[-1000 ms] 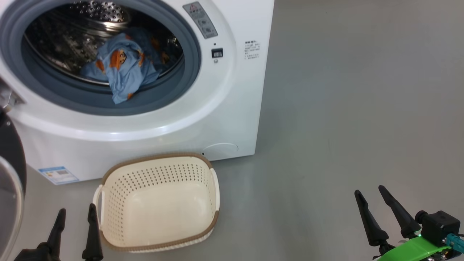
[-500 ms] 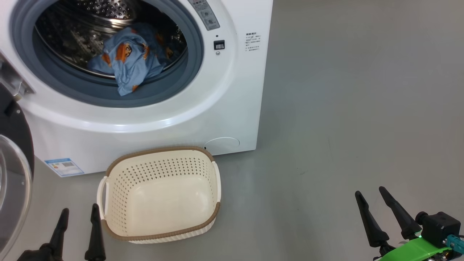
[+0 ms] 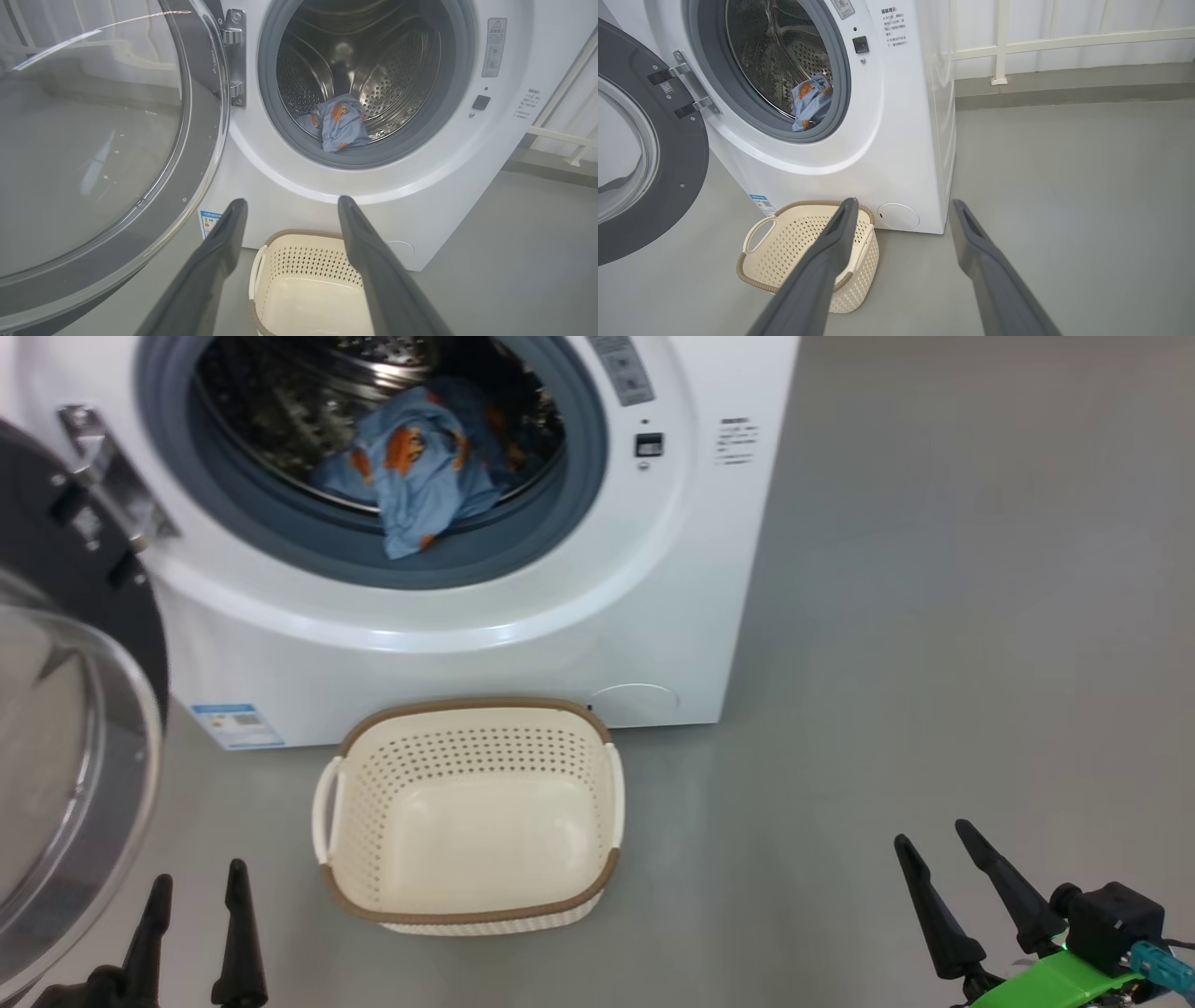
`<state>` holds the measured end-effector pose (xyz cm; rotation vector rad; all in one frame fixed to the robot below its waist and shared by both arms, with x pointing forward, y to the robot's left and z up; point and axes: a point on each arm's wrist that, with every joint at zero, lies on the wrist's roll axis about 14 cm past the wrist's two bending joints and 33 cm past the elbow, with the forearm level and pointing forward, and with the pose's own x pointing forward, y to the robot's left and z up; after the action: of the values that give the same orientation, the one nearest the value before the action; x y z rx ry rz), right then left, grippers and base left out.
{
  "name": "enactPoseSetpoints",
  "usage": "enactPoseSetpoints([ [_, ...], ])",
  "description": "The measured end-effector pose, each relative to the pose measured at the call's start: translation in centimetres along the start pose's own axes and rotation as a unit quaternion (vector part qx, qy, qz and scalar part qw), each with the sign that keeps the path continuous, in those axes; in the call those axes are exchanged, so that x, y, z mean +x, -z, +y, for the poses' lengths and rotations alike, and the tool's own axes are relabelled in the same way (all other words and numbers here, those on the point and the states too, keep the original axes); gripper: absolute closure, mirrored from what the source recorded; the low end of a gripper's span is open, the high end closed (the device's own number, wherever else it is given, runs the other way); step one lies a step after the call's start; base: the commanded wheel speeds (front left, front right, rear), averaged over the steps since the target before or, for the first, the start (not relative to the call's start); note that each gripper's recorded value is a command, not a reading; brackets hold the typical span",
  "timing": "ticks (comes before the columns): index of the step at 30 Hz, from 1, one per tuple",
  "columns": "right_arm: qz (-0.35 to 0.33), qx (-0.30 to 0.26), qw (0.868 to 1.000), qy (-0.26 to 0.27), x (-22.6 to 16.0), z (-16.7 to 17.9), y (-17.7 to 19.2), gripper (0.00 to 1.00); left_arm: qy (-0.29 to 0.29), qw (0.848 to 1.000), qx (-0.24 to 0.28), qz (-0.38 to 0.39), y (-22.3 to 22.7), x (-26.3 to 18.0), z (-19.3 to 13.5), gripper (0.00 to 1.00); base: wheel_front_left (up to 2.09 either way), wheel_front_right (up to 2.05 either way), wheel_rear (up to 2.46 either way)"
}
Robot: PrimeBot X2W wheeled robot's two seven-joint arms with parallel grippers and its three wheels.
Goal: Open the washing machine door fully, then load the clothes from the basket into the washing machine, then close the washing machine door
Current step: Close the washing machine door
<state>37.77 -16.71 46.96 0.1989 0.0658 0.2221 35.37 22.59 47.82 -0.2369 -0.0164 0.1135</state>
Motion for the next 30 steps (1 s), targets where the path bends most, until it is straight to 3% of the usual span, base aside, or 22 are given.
enactPoseSetpoints([
  [16, 0.022, -0.008, 0.988, -0.151, 4.7, 8.8, 1.3, 0.00, -0.137, 0.990, -0.010, -0.024, -1.7, -6.2, 7.2, 0.00, 0.00, 0.00, 0.00],
  [30, 0.038, -0.015, 0.960, -0.276, 6.7, 17.2, 2.5, 0.00, -0.242, 0.969, -0.011, -0.050, -3.2, -12.8, 11.6, 0.00, 0.00, 0.00, 0.00],
])
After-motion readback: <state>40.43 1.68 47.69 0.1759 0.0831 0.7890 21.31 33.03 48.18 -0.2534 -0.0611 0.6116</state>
